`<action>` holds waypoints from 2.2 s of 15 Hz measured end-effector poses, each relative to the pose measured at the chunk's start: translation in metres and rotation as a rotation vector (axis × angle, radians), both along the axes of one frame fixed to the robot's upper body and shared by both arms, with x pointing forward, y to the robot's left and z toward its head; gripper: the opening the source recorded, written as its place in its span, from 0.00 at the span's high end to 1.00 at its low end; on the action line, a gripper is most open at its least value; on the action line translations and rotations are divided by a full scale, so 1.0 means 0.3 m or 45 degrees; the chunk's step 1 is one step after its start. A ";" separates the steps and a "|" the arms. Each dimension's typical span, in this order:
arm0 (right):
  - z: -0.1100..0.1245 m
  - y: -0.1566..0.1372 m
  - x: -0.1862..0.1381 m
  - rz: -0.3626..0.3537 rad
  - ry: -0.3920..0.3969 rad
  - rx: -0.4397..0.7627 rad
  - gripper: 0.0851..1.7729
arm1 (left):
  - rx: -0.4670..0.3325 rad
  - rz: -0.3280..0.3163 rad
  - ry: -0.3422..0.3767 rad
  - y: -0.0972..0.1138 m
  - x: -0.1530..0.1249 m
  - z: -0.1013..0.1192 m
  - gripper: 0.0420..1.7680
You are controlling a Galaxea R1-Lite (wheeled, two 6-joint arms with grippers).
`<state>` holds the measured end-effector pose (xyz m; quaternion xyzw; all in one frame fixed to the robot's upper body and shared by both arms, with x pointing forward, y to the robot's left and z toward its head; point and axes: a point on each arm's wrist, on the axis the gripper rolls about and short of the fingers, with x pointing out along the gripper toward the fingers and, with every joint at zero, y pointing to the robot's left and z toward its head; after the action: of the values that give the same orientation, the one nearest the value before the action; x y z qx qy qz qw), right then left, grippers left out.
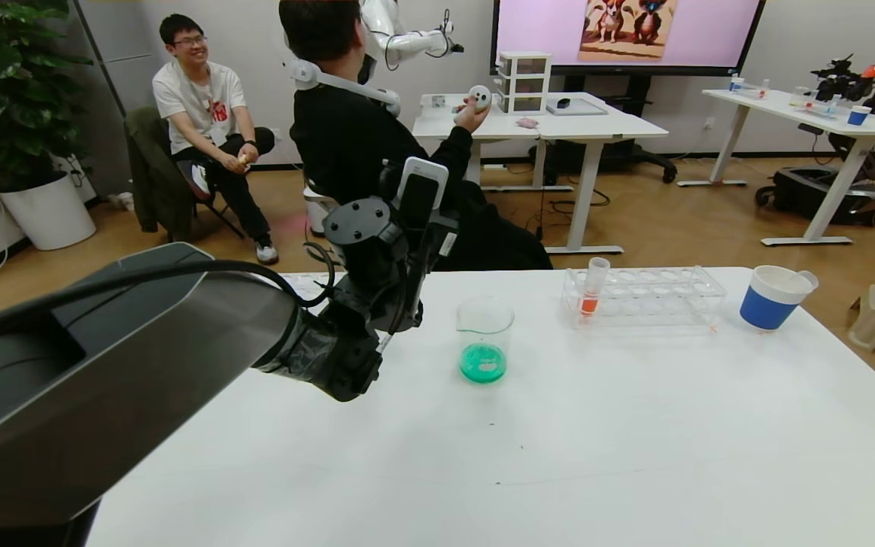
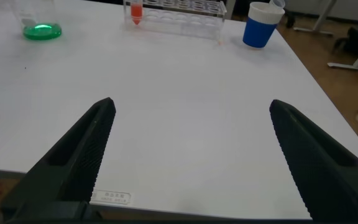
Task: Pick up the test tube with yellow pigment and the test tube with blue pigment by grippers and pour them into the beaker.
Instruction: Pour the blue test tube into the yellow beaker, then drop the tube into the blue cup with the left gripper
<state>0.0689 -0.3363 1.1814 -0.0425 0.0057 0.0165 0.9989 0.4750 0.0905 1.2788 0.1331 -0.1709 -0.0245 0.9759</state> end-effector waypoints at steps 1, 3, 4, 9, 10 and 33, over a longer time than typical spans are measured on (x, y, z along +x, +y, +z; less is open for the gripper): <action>0.000 0.000 0.000 0.000 0.000 0.000 0.03 | -0.068 0.070 0.078 -0.002 0.000 -0.011 0.74; 0.000 0.000 0.000 0.000 0.000 0.001 0.03 | -0.152 0.217 0.275 -0.003 0.002 -0.047 0.74; 0.000 0.000 0.000 0.001 0.000 0.001 0.03 | -0.213 0.257 0.351 -0.001 0.003 -0.060 0.74; 0.000 0.000 0.000 0.000 -0.001 0.000 0.03 | -0.421 0.288 0.438 0.011 0.005 0.017 0.74; 0.000 0.000 0.000 0.001 0.000 0.000 0.03 | -0.434 0.280 0.424 0.014 0.002 0.046 0.74; 0.000 0.000 0.000 0.000 0.000 0.000 0.03 | -0.521 0.704 0.342 0.885 0.038 0.122 0.74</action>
<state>0.0689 -0.3363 1.1814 -0.0425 0.0057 0.0165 0.9989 0.4865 0.3560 1.3154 -0.0279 -0.0003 0.2576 0.9658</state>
